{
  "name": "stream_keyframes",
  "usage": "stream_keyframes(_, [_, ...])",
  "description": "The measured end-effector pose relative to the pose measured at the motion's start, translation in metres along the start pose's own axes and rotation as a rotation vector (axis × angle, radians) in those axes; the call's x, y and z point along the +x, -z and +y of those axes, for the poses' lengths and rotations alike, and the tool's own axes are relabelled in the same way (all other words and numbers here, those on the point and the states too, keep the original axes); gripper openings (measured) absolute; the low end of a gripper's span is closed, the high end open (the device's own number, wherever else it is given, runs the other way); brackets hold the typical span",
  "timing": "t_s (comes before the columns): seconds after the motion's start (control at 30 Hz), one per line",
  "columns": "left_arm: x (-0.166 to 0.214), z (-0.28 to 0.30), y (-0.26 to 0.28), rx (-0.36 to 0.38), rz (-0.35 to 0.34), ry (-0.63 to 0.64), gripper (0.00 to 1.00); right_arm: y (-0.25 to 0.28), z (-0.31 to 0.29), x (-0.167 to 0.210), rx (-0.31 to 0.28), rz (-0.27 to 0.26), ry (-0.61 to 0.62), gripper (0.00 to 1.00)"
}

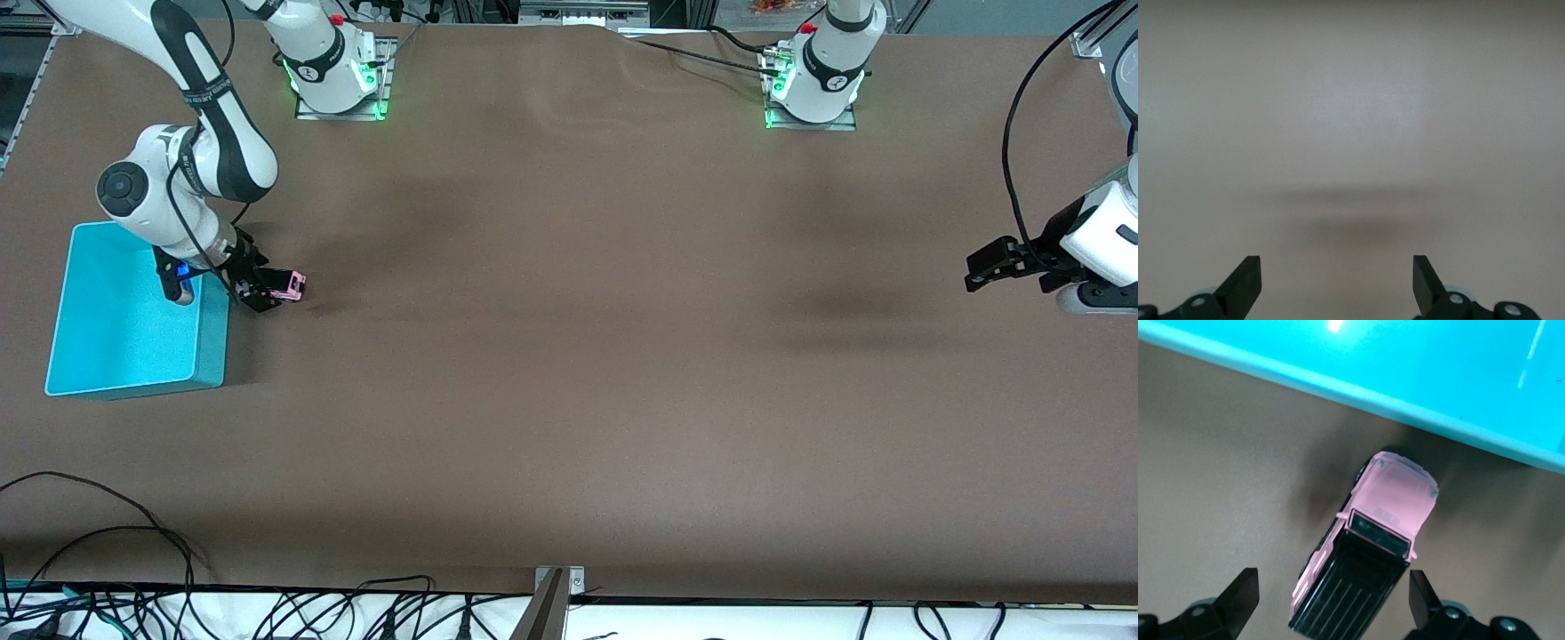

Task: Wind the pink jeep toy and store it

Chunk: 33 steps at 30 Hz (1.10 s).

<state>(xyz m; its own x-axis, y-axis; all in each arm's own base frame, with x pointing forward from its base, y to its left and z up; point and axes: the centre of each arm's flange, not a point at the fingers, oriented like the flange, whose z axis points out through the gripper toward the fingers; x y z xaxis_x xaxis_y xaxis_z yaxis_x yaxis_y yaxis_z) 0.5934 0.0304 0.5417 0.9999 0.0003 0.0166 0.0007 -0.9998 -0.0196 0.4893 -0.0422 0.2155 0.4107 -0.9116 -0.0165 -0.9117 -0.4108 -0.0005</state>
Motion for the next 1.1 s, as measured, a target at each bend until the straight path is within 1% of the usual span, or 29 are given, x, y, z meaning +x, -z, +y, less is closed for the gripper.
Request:
stream_keyframes(0.67, [0.0, 0.0, 0.0, 0.0, 0.0, 0.0, 1.0, -0.028, 0.004, -0.001, -0.021, -0.012, -0.02, 1.0])
stream_keyframes(0.8, [0.0, 0.0, 0.0, 0.0, 0.0, 0.0, 1.0, -0.031, 0.004, -0.002, -0.025, -0.014, -0.02, 0.99])
stream_keyframes(0.83, [0.0, 0.0, 0.0, 0.0, 0.0, 0.0, 1.0, -0.031, 0.004, -0.002, -0.025, -0.014, -0.02, 0.96])
stream_keyframes(0.9, [0.0, 0.0, 0.0, 0.0, 0.0, 0.0, 1.0, -0.032, 0.004, -0.002, -0.024, -0.014, -0.021, 0.87])
stream_keyframes(0.93, [0.0, 0.0, 0.0, 0.0, 0.0, 0.0, 1.0, -0.031, 0.004, -0.002, -0.02, -0.011, -0.021, 0.84])
stream_keyframes(1.03, [0.0, 0.0, 0.0, 0.0, 0.0, 0.001, 1.0, -0.03, 0.002, -0.001, -0.008, -0.004, -0.021, 0.83])
stream_keyframes(1.1, [0.0, 0.0, 0.0, 0.0, 0.0, 0.001, 1.0, -0.029, 0.002, 0.0, -0.001, 0.0, -0.021, 0.74])
